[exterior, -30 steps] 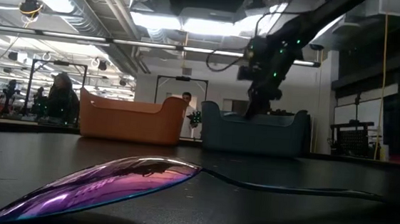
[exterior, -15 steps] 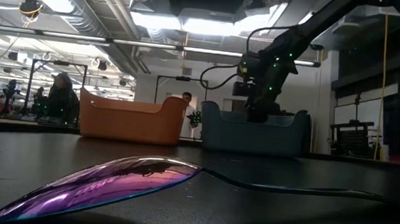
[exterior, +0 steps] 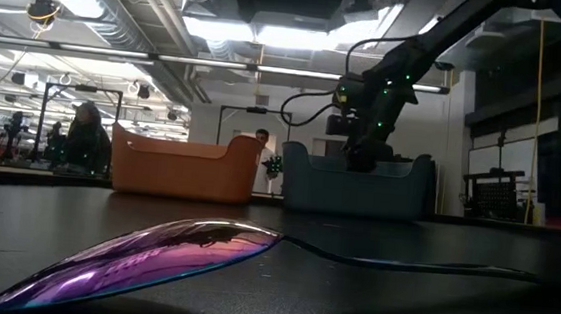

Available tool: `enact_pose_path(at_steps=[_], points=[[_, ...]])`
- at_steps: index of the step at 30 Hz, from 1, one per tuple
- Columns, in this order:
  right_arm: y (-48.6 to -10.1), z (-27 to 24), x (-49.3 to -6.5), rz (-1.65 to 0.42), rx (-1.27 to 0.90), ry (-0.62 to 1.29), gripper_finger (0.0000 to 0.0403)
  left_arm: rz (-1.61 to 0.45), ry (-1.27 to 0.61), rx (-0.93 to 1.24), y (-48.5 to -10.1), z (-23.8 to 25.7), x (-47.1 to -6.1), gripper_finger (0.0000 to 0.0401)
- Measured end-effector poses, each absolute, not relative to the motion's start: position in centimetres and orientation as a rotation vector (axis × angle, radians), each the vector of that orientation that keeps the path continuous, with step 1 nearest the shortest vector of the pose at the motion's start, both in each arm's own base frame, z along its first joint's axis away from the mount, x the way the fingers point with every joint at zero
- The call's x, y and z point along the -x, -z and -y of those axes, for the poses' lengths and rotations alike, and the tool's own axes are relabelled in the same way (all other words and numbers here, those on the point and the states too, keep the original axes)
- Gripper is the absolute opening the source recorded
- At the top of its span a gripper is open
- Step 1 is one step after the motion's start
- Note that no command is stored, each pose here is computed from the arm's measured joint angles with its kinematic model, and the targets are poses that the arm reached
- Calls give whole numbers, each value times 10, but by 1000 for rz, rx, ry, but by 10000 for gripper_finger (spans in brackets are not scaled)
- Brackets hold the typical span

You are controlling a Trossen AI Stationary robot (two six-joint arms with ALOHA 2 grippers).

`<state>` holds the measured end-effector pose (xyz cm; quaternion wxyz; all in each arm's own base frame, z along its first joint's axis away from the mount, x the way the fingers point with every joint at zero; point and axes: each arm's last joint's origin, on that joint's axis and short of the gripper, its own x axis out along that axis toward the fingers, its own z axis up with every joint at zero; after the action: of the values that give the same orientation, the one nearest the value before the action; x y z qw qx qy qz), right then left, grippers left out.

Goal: Sort silverware by color (type)
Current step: Put the blue spoon into the top blue bin, then put the purple spoon into the bottom blue bin

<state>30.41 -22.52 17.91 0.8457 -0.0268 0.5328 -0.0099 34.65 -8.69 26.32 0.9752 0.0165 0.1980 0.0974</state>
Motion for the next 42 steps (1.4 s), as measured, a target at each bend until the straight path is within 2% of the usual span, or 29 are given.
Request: enact_pose_path(at_steps=[20,32,42], points=[[-179,225,-304,-1129,64,31,2,-400,-196,-33,-263,87,-346,82],[-180,227,-305,-1127,85,56,105,-400,-196,-33,-263,87,-346,82],[-180,227,-305,-1127,85,57,119,-400,-197,-33,-263,87,-346,82]])
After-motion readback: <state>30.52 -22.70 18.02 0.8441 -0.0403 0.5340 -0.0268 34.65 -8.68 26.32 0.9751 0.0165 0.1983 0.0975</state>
